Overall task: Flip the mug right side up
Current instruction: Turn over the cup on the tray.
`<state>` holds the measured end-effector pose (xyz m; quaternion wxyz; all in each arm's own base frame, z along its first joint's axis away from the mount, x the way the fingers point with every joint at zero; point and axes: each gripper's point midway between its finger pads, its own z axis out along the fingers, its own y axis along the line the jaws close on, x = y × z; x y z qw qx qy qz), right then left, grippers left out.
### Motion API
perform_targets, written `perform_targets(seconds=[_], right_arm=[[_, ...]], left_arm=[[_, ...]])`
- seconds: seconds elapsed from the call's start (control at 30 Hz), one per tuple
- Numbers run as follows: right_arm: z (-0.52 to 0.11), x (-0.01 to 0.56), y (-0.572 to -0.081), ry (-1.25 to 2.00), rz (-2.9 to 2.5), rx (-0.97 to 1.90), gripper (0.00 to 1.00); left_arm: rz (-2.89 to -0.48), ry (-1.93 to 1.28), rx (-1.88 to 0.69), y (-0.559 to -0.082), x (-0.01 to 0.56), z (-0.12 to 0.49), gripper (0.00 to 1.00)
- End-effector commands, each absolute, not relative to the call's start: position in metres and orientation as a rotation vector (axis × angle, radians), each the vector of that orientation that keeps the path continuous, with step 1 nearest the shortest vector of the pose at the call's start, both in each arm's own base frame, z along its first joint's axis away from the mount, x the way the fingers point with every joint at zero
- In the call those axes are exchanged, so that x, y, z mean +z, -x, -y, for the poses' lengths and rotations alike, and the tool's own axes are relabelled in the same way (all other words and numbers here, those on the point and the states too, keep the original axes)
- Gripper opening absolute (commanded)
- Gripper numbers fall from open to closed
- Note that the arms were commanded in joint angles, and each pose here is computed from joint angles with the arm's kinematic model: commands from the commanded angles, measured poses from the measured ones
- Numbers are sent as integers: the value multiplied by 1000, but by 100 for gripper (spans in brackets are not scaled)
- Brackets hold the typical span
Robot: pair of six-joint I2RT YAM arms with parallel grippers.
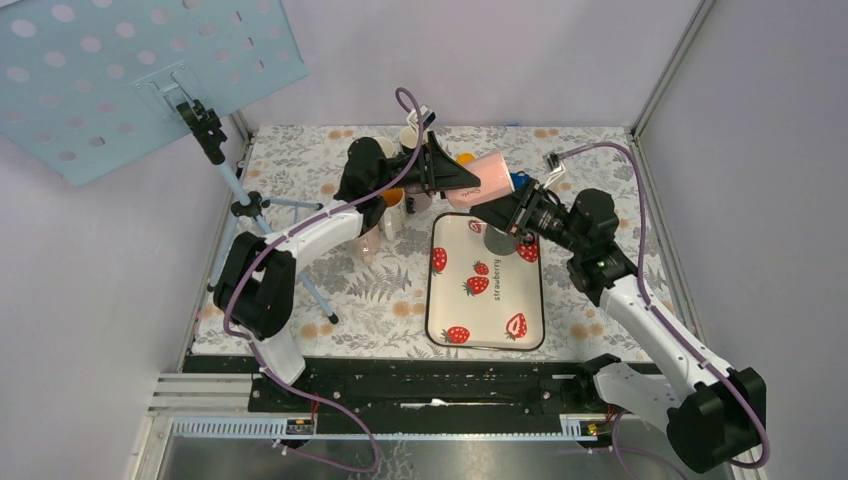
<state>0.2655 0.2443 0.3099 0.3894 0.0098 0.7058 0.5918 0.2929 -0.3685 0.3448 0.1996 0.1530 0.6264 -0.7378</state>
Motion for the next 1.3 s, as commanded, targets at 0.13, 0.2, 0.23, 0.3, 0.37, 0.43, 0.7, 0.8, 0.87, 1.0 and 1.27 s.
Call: perform_targets(seconds=[0.13, 0.2, 0.23, 0.3, 0.37, 0.43, 0.7, 0.8, 0.87, 1.0, 1.27], right_arm=[[-223, 341, -285, 21, -1706, 1232, 0], [-222, 343, -287, 24, -1708, 1215, 0], [-222, 343, -287, 29, -1709, 1212, 0], [-221, 345, -287, 28, -1702, 1211, 0], [-223, 348, -286, 29, -1690, 1231, 0], [-224, 350, -284, 24, -1680, 1253, 0], [-228, 365, -278, 4, -1595, 1364, 0], [-231, 372, -275, 6, -1560, 1412, 0], [-232, 376, -274, 7, -1541, 1439, 0], [-231, 382, -275, -2, -1526, 1436, 0], [-219, 382, -278, -15, -1573, 1300, 0]], left_arm=[[-1633, -510, -1953, -288, 382, 364, 99], [-1638, -492, -1935, -294, 382, 364, 99], [-1636, -485, -1930, -296, 381, 364, 99], [-1621, -487, -1941, -297, 382, 363, 99], [-1588, -485, -1984, -295, 386, 361, 99], [-1549, -491, -2017, -295, 389, 356, 99], [-1535, -485, -2052, -293, 390, 341, 99], [-1503, -484, -2093, -288, 394, 334, 99], [-1507, -484, -2093, -286, 394, 332, 99], [-1553, -442, -2054, -291, 387, 329, 99], [-1754, -269, -1749, -328, 346, 320, 99]])
